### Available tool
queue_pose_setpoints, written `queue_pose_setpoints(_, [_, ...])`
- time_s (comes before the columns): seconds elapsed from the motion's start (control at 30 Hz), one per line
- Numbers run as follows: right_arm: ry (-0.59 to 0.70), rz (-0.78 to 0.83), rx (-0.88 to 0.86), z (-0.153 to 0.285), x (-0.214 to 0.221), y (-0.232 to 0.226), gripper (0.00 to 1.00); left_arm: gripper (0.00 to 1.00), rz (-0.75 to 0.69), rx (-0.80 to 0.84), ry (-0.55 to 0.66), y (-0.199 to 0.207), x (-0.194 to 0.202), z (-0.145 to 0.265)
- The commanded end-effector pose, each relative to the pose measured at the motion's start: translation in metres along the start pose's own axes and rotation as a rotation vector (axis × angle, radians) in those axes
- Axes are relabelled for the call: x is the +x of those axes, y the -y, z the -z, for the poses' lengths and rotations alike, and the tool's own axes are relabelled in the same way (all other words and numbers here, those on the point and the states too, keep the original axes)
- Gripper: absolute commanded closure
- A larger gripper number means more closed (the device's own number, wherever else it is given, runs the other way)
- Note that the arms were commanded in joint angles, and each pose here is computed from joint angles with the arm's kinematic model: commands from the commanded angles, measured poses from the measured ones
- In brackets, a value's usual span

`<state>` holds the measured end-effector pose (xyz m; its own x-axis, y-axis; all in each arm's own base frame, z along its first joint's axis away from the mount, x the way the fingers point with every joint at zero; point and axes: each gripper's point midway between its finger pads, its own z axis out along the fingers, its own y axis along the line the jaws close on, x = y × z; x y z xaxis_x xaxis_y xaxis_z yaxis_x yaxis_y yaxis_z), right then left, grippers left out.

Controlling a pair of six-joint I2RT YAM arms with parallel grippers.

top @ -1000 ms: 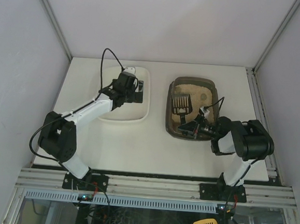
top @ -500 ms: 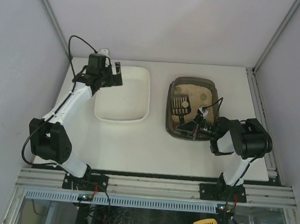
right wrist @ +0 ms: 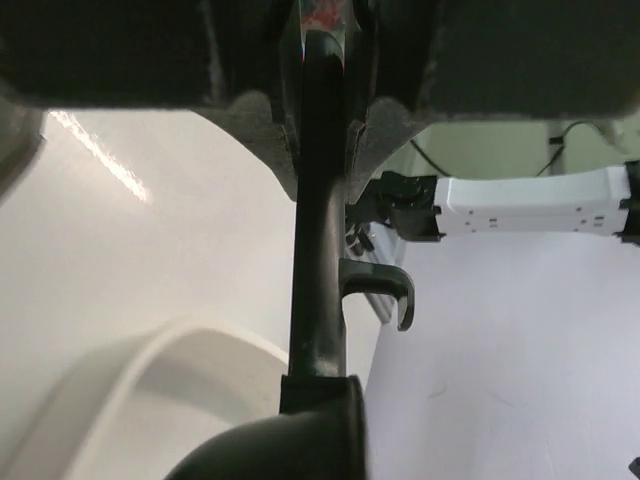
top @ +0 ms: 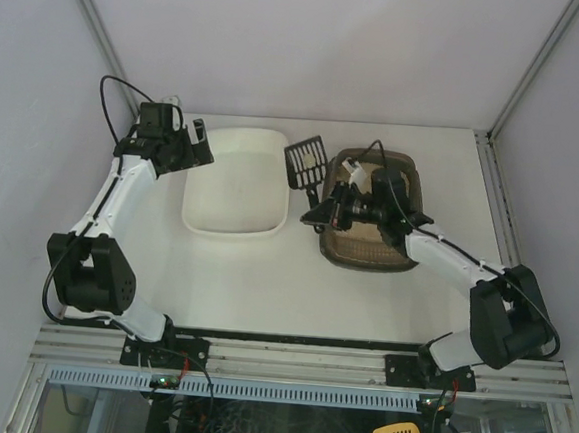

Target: Clean the litter box

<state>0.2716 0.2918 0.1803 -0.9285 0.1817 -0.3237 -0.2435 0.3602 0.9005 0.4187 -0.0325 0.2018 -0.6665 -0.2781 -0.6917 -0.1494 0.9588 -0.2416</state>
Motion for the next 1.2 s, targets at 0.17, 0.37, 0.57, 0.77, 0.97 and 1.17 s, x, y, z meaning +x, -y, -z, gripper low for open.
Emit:
queue_pose_setpoints(0.17, [-0.172, 0.315, 0.708, -0.028, 0.007, 0.048, 1.00, 0.00, 0.053, -0.004, 0.050, 0.002, -0.016, 0.007])
queue_pose_setpoints(0.37, [-0.093, 0.745, 1.217, -0.044, -0.029, 0.043, 1.00, 0.00, 0.037, -0.029, 0.062, -0.007, -0.013, 0.008])
queue_pose_setpoints(0.57, [-0.050, 0.791, 1.195, -0.061, -0.039, 0.027, 1.00, 0.00, 0.041, -0.045, 0.052, -0.013, -0.008, 0.007])
queue_pose_setpoints(0.77, [-0.006, 0.807, 1.188, -0.060, -0.049, 0.017, 1.00, 0.00, 0.044, -0.052, 0.069, -0.013, -0.013, 0.008])
queue_pose_setpoints(0.97, [0.057, 0.594, 0.980, -0.022, -0.053, -0.007, 1.00, 0.00, -0.005, 0.161, 0.051, 0.054, -0.047, -0.008])
queue_pose_setpoints(1.17, [0.086, 0.284, 0.874, 0.074, -0.048, 0.025, 1.00, 0.00, -0.115, 0.378, 0.031, 0.173, -0.076, -0.045])
